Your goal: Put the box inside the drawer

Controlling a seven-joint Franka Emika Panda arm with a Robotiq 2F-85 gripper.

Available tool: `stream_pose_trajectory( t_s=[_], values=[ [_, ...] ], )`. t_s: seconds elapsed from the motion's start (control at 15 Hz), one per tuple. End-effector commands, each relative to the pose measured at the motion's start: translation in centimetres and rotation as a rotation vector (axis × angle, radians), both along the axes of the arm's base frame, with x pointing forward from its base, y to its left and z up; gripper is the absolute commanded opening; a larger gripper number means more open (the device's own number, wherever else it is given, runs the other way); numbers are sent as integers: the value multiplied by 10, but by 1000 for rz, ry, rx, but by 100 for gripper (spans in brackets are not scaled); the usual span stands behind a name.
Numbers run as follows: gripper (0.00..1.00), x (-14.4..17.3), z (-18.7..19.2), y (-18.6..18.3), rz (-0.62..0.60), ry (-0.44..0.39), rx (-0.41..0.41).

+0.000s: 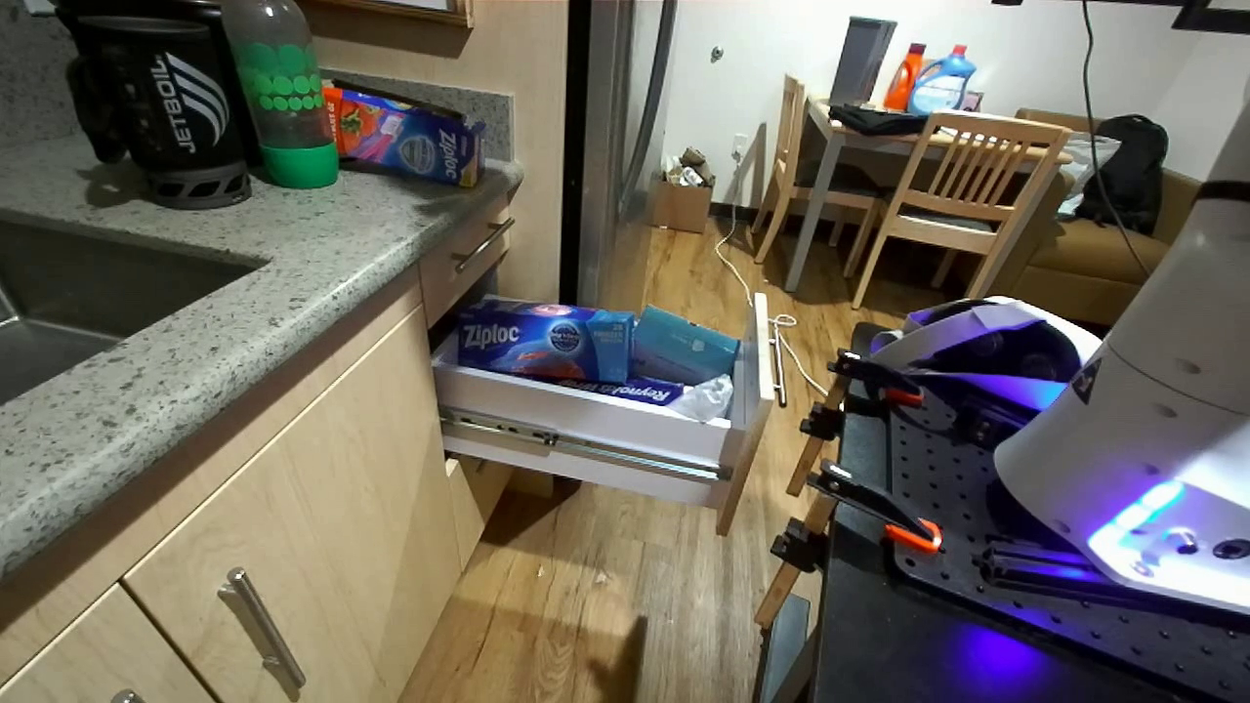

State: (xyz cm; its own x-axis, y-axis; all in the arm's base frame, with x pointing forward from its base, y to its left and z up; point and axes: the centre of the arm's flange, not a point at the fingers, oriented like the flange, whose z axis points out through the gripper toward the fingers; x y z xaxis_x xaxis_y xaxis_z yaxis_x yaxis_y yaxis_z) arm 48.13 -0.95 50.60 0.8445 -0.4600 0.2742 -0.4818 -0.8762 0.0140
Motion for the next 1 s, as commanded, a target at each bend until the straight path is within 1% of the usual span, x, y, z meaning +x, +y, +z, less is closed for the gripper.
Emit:
stream_pose_trajectory(
  t_s=[0.0,0.2,0.33,0.4,0.6,0.67,0.73,0.93],
  values=[
    [100,35,-7,-16,-81,-89,-109],
    [100,46,-15,-36,-64,-131,-205],
    [100,50,-21,-49,-19,-127,-254],
    [100,50,-23,-54,9,-120,-263],
    [100,49,-29,-60,98,-96,-255],
    [100,48,-30,-60,144,-84,-237],
    [100,45,-31,-60,214,-58,-197],
    [100,35,-35,-58,366,4,-142]
  ],
)
